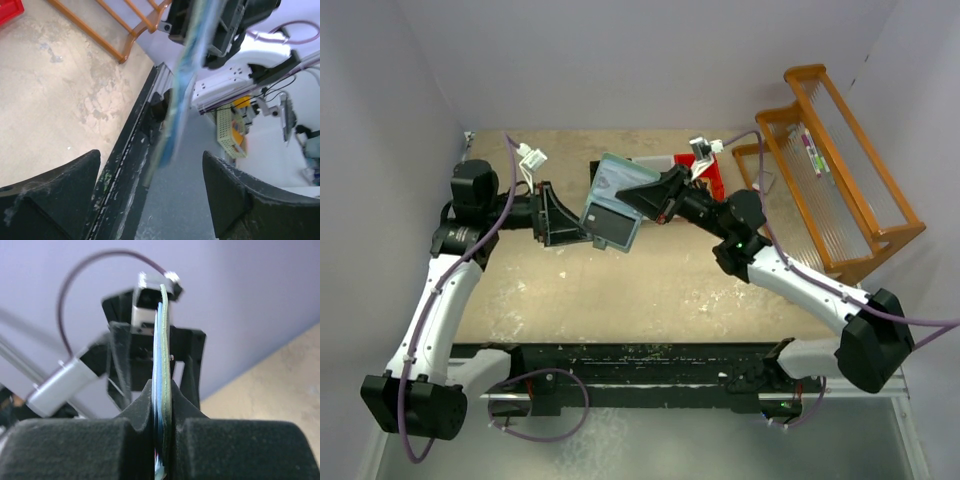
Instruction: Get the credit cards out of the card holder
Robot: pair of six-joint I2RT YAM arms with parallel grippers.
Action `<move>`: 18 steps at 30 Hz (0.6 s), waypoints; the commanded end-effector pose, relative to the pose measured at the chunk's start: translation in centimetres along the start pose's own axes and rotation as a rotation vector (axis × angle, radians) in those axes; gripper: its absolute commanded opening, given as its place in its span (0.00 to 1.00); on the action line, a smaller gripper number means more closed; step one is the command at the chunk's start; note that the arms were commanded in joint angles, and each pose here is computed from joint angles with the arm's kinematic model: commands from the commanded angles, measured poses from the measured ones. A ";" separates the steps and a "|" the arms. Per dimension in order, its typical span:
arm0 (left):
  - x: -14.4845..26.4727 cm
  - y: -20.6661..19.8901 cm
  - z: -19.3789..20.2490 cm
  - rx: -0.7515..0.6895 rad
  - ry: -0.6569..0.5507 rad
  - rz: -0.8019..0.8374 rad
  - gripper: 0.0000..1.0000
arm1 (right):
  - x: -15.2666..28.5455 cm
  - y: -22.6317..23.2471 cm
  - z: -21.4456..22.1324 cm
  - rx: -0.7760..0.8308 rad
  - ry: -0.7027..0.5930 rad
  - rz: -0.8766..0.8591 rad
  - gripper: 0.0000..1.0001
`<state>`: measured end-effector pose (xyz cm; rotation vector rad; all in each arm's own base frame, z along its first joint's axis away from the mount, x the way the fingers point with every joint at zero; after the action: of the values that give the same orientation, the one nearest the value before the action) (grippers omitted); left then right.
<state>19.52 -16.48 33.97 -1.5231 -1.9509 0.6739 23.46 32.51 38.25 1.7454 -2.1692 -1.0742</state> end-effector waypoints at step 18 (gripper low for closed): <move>0.0 -3.0 -2.9 0.074 -0.064 0.128 0.05 | -0.6 2.2 -1.3 -0.128 -0.316 -0.037 0.11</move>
<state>20.21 -17.20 37.16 -1.5542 -1.8203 0.9160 23.54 33.04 39.40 1.6206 -2.2201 -1.5202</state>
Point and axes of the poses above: each gripper's point midway between its finger pads, its own x axis back along the fingers, its own y axis along the line the jaws close on, z = x × y, the point moved 3 cm from there along x, back along the fingers, and after that the axes turned 1 degree about -x, right-handed, at the moved point
